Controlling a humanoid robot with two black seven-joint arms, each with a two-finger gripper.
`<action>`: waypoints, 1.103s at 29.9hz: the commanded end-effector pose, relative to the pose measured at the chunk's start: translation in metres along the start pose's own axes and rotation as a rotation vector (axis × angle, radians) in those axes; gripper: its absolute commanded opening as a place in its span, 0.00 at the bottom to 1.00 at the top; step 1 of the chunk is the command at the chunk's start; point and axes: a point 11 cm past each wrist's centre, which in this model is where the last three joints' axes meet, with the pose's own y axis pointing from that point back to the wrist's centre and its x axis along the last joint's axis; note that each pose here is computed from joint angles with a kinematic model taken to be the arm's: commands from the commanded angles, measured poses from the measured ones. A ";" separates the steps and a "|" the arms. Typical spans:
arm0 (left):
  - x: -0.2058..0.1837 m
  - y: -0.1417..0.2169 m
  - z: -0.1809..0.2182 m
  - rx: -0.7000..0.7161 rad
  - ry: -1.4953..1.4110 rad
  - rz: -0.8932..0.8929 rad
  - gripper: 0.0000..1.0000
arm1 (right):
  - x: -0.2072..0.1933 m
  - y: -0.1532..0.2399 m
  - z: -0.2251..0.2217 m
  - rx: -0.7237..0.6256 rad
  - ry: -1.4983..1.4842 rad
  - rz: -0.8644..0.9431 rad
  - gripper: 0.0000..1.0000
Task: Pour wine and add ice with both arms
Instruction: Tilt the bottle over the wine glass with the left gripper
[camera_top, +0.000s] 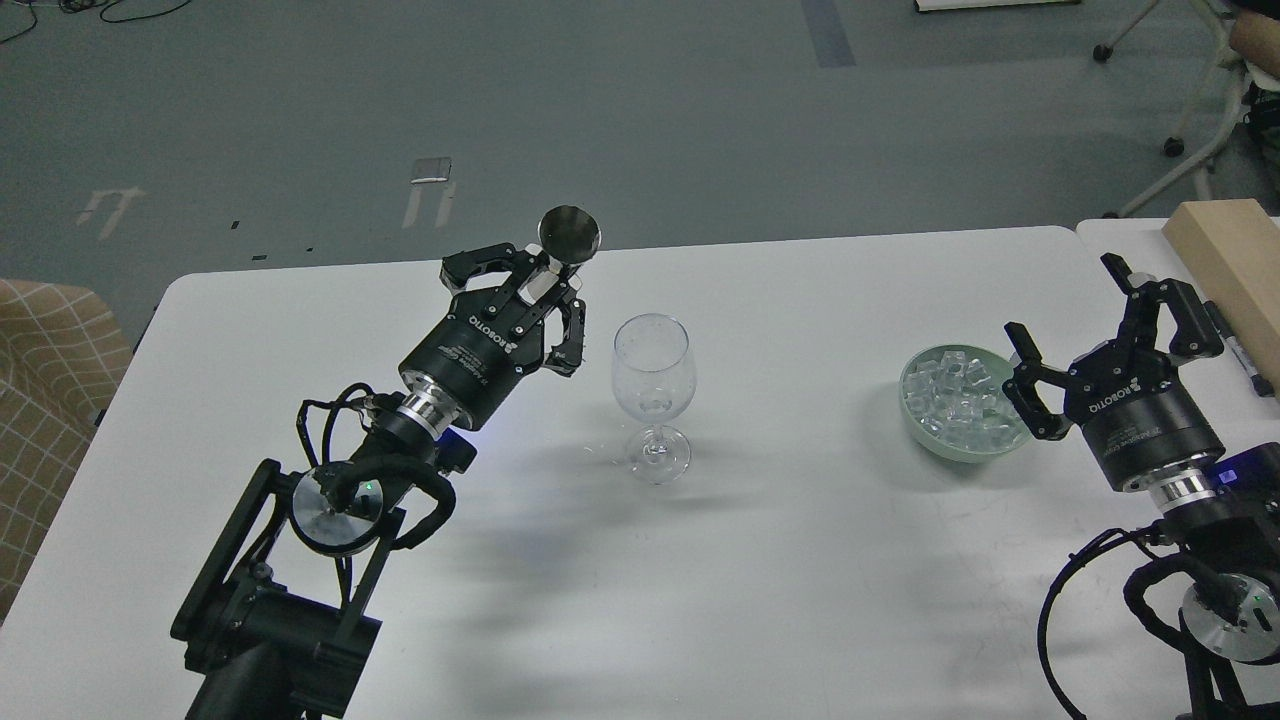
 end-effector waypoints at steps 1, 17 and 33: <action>0.000 0.000 -0.003 0.007 -0.010 0.002 0.11 | 0.000 0.000 0.000 0.001 0.000 0.000 1.00; -0.001 -0.001 -0.003 0.017 -0.066 -0.001 0.11 | 0.002 0.003 0.000 0.002 0.001 0.007 1.00; -0.006 -0.005 -0.001 0.017 -0.077 -0.016 0.11 | -0.001 -0.001 -0.004 0.014 0.003 -0.003 1.00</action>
